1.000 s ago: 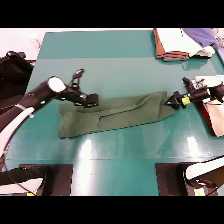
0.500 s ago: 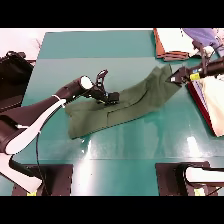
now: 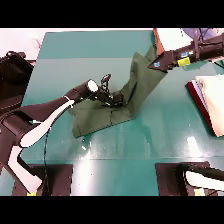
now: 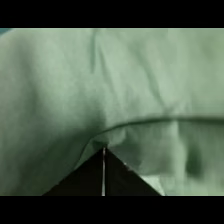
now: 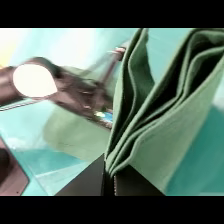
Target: Fold the shirts.
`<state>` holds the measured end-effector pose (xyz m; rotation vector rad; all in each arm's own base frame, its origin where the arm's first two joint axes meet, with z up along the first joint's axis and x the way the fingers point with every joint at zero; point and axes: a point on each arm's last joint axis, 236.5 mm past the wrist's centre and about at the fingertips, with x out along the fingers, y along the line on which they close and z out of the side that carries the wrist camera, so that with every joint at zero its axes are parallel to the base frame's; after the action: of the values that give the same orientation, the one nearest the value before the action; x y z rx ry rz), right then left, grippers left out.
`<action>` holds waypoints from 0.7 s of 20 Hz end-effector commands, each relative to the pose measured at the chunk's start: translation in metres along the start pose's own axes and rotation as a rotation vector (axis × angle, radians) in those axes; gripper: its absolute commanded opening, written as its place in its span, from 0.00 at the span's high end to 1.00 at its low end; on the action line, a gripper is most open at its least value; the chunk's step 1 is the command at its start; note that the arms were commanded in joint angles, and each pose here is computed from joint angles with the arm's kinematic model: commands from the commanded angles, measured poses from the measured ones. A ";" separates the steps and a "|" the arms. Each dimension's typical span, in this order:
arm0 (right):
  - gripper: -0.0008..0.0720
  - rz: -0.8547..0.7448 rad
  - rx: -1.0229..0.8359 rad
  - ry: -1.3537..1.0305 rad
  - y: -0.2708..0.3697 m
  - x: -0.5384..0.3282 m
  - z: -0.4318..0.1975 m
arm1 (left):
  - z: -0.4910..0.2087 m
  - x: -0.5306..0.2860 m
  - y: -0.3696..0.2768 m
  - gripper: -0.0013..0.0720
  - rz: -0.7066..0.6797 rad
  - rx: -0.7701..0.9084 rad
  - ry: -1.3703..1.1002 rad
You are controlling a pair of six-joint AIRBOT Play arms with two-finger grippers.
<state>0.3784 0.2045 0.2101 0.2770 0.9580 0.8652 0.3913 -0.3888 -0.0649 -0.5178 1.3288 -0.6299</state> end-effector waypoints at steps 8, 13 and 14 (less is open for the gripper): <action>0.97 0.121 -0.127 -0.065 0.099 0.048 0.014 | 0.088 -0.127 -0.020 0.95 0.018 0.143 -0.175; 0.97 0.227 -0.180 0.018 0.160 0.132 -0.019 | 0.137 -0.303 0.021 0.95 0.211 0.189 -0.470; 0.97 0.244 -0.184 0.040 0.171 0.157 -0.030 | 0.137 -0.336 0.030 0.95 0.258 0.190 -0.515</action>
<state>0.3275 0.3719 0.2159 0.2262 0.8816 1.1215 0.4901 -0.2192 0.1330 -0.3979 0.9235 -0.5090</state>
